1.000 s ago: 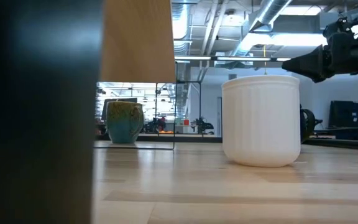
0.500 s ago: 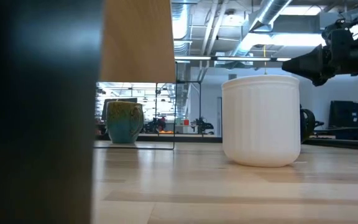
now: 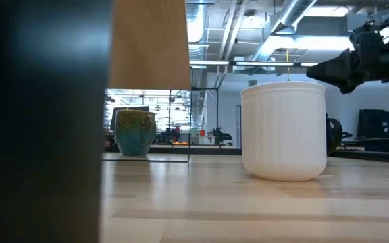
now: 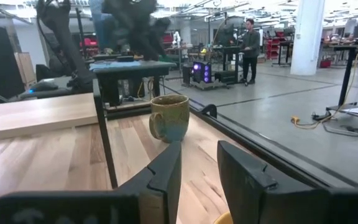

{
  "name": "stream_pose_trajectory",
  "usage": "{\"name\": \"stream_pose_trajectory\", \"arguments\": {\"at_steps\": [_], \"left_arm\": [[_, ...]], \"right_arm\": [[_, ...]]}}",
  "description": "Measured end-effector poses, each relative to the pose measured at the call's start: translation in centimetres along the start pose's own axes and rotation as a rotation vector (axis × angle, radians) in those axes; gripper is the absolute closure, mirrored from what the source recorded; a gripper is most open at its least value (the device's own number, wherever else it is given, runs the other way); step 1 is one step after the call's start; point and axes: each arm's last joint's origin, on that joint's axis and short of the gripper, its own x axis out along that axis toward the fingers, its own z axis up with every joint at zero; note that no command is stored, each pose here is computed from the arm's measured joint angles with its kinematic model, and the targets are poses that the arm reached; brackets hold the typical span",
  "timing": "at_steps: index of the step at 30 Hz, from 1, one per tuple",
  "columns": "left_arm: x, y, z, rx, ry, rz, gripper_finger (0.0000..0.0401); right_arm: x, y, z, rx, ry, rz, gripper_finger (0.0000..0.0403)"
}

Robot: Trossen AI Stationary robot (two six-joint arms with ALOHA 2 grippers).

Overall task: Stack small to large cups/mugs on shelf
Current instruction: Put the brown mug on the shelf

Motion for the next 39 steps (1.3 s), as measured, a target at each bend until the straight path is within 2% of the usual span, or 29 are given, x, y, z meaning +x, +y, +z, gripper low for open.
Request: {"name": "stream_pose_trajectory", "arguments": {"at_steps": [4,9,13,19,27,39], "left_arm": [[2.8,2.0,0.1,0.011,0.118,-0.035,0.0282],[5.9,3.7,0.5,0.005,0.181,-0.116,0.0282],[7.8,4.3,1.3,-0.005,0.203,-0.145,0.0282],[10.1,4.5,1.3,-0.015,0.327,-0.196,0.0282],[11.0,4.4,0.8,-0.017,0.403,-0.21,0.0282],[11.0,4.0,0.8,-0.045,0.419,-0.224,0.0282]], "right_arm": [[0.0,0.0,0.0,0.0,0.0,0.0,0.0276],[0.0,0.0,0.0,0.0,0.001,-0.003,0.0276],[0.0,-0.1,0.0,0.0,0.004,-0.03,0.0276],[0.0,-0.1,-0.1,-0.005,0.006,-0.035,0.0276],[0.0,-0.1,-0.1,-0.007,0.006,-0.037,0.0276],[0.0,-0.1,-0.1,-0.007,0.006,-0.037,0.0276]]}}
